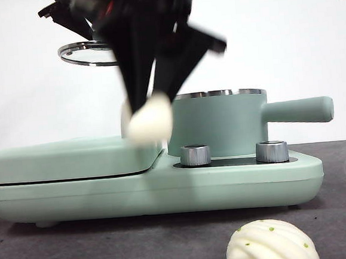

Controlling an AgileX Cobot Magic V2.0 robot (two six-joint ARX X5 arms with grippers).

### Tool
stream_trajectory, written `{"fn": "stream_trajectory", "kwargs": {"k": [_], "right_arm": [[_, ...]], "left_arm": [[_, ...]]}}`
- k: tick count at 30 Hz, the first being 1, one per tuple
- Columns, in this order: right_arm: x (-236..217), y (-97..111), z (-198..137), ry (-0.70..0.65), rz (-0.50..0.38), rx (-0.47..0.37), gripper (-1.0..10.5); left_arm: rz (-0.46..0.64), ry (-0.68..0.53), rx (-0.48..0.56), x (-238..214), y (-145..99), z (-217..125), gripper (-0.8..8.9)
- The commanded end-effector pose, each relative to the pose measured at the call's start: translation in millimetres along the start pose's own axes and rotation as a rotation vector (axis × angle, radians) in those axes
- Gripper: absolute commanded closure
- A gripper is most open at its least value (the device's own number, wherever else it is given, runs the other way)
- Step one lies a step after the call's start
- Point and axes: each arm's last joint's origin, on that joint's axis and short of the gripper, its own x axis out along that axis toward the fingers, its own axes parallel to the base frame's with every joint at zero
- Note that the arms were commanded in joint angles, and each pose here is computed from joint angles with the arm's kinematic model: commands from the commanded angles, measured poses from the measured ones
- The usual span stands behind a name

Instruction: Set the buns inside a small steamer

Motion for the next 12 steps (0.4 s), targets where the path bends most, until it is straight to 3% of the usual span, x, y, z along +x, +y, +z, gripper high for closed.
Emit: {"fn": "stream_trajectory", "kwargs": {"k": [1,7,12], "right_arm": [[-29,-4,15,-0.074,-0.028,-0.043,8.6],[-80,-36,35,-0.244,-0.040,0.000,8.6],[-99,-79,47,-0.329,-0.065,0.092,8.6]], "left_arm": [[0.007,-0.060,0.002,-8,1,9,6.95],[0.012,-0.060,-0.003,-8,4,9,6.95],[0.017,-0.060,-0.009,-9,6,8,6.95]]}}
